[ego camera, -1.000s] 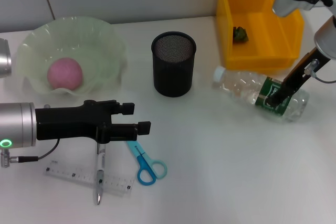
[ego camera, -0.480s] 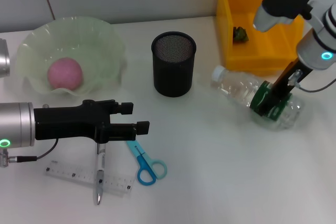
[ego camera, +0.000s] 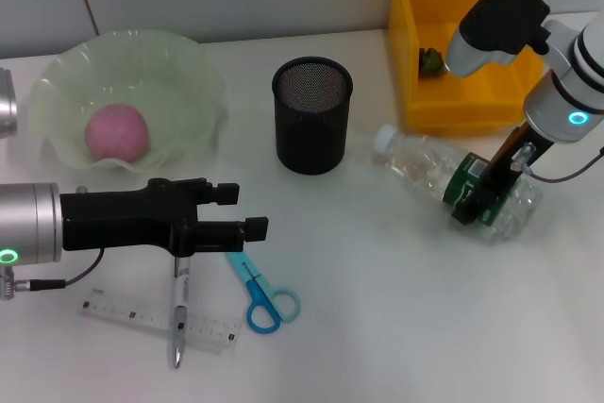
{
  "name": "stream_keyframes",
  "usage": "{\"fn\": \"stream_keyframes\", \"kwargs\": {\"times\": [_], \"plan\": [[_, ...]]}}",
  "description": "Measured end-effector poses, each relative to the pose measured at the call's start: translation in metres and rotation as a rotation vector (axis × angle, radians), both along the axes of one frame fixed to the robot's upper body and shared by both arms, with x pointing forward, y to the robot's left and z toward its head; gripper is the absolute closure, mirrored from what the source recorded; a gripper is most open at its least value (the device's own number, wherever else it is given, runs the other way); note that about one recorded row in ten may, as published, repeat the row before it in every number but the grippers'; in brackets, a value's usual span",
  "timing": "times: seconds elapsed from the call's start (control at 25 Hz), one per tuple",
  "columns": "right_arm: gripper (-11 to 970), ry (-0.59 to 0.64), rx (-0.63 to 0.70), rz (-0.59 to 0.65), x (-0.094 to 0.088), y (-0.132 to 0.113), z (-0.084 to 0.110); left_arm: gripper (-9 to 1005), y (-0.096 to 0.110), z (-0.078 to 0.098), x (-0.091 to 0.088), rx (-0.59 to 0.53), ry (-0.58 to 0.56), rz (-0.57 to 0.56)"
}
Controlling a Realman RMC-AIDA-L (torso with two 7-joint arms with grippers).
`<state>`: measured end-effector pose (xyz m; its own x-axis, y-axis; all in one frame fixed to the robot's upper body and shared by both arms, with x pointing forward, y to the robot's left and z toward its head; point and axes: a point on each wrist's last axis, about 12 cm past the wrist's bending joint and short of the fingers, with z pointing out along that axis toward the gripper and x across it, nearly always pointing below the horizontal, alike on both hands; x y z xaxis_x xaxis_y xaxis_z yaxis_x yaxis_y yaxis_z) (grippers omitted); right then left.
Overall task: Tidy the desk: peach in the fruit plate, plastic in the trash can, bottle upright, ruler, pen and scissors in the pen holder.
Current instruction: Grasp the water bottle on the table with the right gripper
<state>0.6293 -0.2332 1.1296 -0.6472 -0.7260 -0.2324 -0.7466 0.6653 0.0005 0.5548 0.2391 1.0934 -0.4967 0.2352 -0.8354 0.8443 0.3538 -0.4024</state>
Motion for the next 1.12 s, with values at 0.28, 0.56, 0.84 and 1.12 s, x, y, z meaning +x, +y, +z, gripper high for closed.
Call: {"fn": "stream_keyframes", "kwargs": {"times": [0.28,0.56,0.84,1.12], "plan": [[156,0.001,0.003,-0.009,-0.0012,-0.0004,-0.0010,182,-0.0001,0.0004,0.0004,0.000,0.000,0.000],[156,0.002,0.004,-0.008,-0.0017,0.0000,-0.0005,182,-0.0003,0.0006,0.0006,0.000,0.000,-0.001],[157,-0.004,0.006,-0.011,-0.0023,-0.0006,0.0010,182,-0.0002,0.0007,0.0006,0.000,-0.001,0.000],[174,-0.007,0.012,-0.019,-0.0026,-0.0020,-0.0001,182,-0.0005,0.0010,0.0009,0.000,-0.001,-0.001]]}}
